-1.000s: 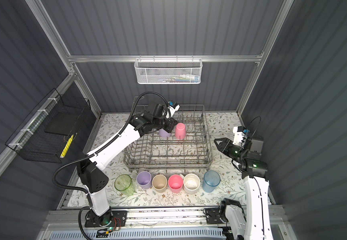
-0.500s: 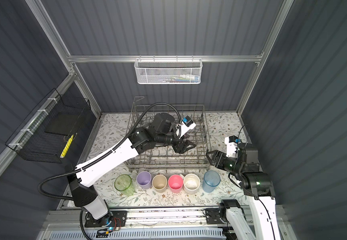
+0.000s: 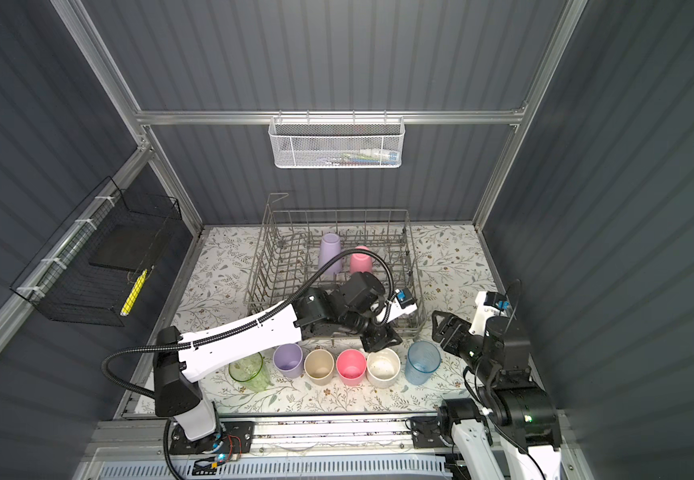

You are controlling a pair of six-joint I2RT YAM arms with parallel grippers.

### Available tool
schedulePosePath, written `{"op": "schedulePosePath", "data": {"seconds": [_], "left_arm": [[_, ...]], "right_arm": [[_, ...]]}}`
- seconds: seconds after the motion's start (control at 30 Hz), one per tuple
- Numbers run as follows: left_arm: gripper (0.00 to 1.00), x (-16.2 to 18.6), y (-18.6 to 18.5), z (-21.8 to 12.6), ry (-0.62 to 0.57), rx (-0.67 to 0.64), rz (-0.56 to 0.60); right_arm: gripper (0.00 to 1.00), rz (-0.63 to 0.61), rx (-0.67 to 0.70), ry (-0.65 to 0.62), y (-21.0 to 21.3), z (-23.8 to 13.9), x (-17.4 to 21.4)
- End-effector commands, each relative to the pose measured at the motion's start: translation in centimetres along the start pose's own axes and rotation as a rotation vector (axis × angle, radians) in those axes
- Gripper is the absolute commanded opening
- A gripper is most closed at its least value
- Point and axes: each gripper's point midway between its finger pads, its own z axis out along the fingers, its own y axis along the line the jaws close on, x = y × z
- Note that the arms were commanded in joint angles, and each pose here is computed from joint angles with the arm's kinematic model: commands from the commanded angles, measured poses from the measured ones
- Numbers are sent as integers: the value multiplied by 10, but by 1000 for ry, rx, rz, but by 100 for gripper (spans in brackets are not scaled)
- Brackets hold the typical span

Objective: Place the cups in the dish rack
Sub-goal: 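Raise the left gripper from the rack and move it over the clear blue cup, then lower the left gripper and close it on the blue cup's rim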

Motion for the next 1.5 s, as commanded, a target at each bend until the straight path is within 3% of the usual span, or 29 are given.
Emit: {"op": "schedulePosePath", "data": {"seconds": [0.0, 0.37, 1.2, 1.47], "left_arm": [[47, 10, -3, 22, 40, 22, -34], [45, 11, 4, 64, 89, 31, -67], [41, 17, 17, 101, 166, -4, -106], [33, 24, 18, 104, 196, -9, -111]], "right_arm": [[78, 11, 89, -114, -15, -16, -18], [82, 4, 132, -170, -27, -29, -17], [84, -27, 122, -156, -30, -24, -8], [84, -24, 119, -151, -31, -21, -6]]}}
